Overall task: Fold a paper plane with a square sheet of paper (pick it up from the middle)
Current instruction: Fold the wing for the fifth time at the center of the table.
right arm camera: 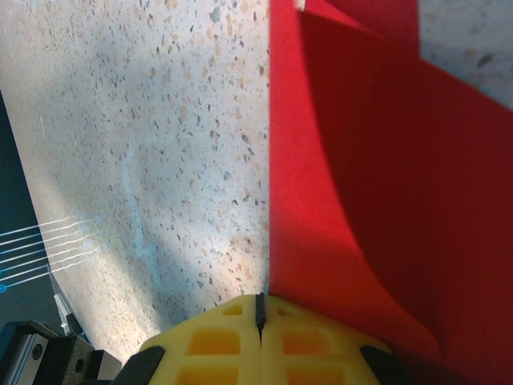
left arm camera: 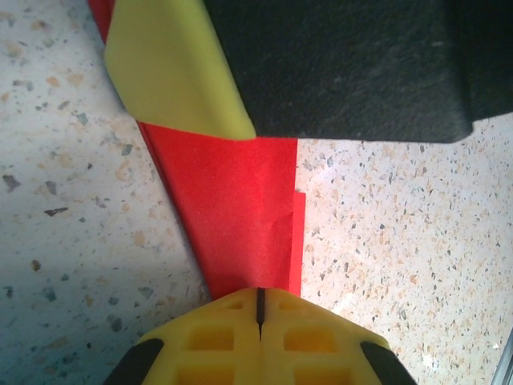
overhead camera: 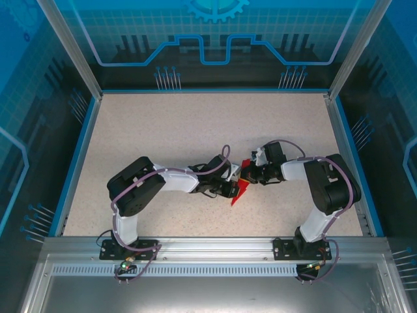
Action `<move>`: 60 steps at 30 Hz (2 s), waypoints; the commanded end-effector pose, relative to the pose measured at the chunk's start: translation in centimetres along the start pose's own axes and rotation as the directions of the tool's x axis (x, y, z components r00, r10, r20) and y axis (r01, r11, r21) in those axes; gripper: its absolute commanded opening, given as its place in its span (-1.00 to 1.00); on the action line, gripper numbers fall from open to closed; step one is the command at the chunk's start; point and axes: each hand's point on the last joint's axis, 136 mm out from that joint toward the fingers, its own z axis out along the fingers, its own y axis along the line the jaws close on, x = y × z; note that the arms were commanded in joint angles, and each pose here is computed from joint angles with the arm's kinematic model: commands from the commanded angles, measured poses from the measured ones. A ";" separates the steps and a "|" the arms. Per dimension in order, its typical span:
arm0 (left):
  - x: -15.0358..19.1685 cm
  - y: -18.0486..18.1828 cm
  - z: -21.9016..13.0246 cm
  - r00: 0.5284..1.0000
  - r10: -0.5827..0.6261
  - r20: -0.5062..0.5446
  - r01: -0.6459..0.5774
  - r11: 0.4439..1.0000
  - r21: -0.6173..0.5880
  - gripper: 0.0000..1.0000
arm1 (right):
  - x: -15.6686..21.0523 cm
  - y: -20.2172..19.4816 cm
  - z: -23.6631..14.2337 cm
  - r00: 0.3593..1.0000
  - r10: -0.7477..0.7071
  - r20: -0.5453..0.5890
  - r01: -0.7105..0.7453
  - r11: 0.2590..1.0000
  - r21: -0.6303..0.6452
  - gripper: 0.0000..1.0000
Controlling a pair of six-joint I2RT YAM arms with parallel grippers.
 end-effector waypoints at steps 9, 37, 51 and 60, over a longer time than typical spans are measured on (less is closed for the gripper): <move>7.1 5.5 0.3 0.983 -0.045 -0.176 0.015 0.985 -0.173 -1.00 | -2.7 -3.5 -0.6 0.993 0.068 0.098 -0.085 0.980 0.181 -1.00; 9.3 7.1 -0.4 0.968 -0.055 -0.244 -0.001 0.974 -0.225 -1.00 | -10.1 -3.4 -1.5 0.973 0.131 0.191 -0.153 0.982 0.108 -1.00; 9.4 7.1 -0.7 0.967 -0.055 -0.248 -0.003 0.975 -0.224 -1.00 | -12.1 -4.4 -1.5 0.967 0.143 0.209 -0.169 0.979 0.112 -1.00; 9.5 7.0 -0.9 0.967 -0.051 -0.251 -0.005 0.976 -0.217 -1.00 | -13.9 -2.9 -3.5 0.957 0.121 0.263 -0.145 0.987 0.073 -1.00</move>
